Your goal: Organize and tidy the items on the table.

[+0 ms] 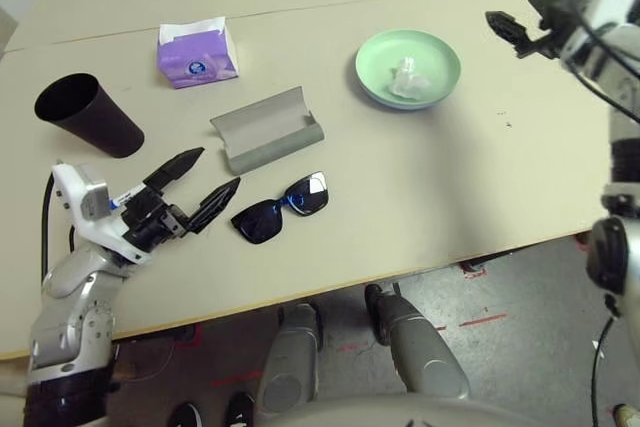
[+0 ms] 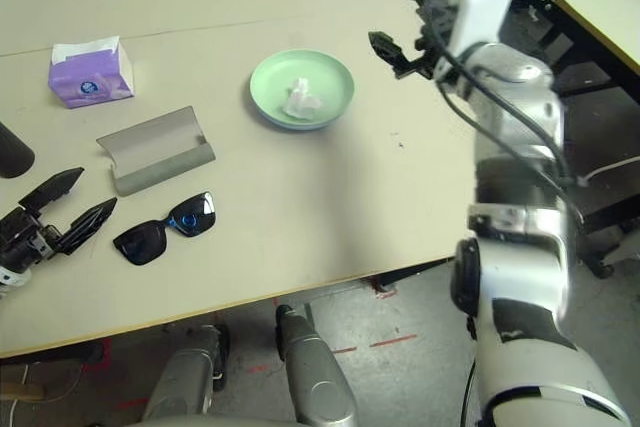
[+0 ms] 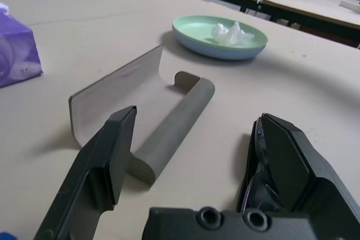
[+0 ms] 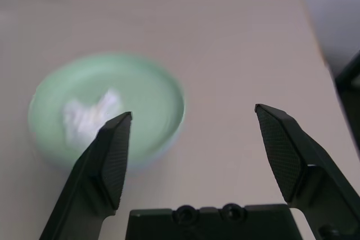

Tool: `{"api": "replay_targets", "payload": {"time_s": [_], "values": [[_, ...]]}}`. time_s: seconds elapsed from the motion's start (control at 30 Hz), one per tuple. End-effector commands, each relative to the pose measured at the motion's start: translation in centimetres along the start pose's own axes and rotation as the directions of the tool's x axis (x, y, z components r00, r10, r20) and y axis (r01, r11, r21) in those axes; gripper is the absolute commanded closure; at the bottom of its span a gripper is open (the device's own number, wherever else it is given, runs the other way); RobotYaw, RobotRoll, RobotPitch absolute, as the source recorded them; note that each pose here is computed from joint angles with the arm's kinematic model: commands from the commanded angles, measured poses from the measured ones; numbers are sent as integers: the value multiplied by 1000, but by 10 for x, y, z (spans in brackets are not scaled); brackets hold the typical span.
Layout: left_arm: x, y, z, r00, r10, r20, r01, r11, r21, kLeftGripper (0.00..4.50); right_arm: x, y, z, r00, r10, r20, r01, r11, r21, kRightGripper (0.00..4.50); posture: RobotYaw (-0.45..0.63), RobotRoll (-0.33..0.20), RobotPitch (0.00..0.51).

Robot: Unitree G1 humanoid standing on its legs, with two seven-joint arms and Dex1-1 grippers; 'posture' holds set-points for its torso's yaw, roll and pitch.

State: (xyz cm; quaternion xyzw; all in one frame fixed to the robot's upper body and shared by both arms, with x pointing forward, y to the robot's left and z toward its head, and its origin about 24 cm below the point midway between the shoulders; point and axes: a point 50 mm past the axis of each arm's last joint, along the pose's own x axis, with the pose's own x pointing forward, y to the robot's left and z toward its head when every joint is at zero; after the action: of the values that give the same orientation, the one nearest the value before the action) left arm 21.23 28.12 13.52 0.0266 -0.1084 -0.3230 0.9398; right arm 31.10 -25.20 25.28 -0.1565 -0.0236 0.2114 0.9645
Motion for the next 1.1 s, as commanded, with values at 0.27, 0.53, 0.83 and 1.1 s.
{"api": "replay_targets", "payload": {"time_s": [0.27, 0.53, 0.83, 1.1], "values": [[-28, 19, 11, 985, -112, -133, 112, 994, -8, 0, -28, 112, -61, 936, 253, -244, -279, 957, -78, 69, -133, 0, 281], [-45, 24, 19, 945, -224, -238, 231, 973, 2, 0, 4, 142, -57, 905, 345, -251, -377, 921, -95, 69, -98, 0, 278], [-57, 24, 26, 920, -248, -303, 269, 963, 30, 0, 7, 143, -36, 851, 434, -294, -493, 853, -168, 69, -80, 0, 280], [-56, 27, 18, 915, -256, -312, 279, 960, 31, 0, 39, 144, 62, 807, 440, -393, -520, 845, -122, 69, -112, 0, 268]]}}
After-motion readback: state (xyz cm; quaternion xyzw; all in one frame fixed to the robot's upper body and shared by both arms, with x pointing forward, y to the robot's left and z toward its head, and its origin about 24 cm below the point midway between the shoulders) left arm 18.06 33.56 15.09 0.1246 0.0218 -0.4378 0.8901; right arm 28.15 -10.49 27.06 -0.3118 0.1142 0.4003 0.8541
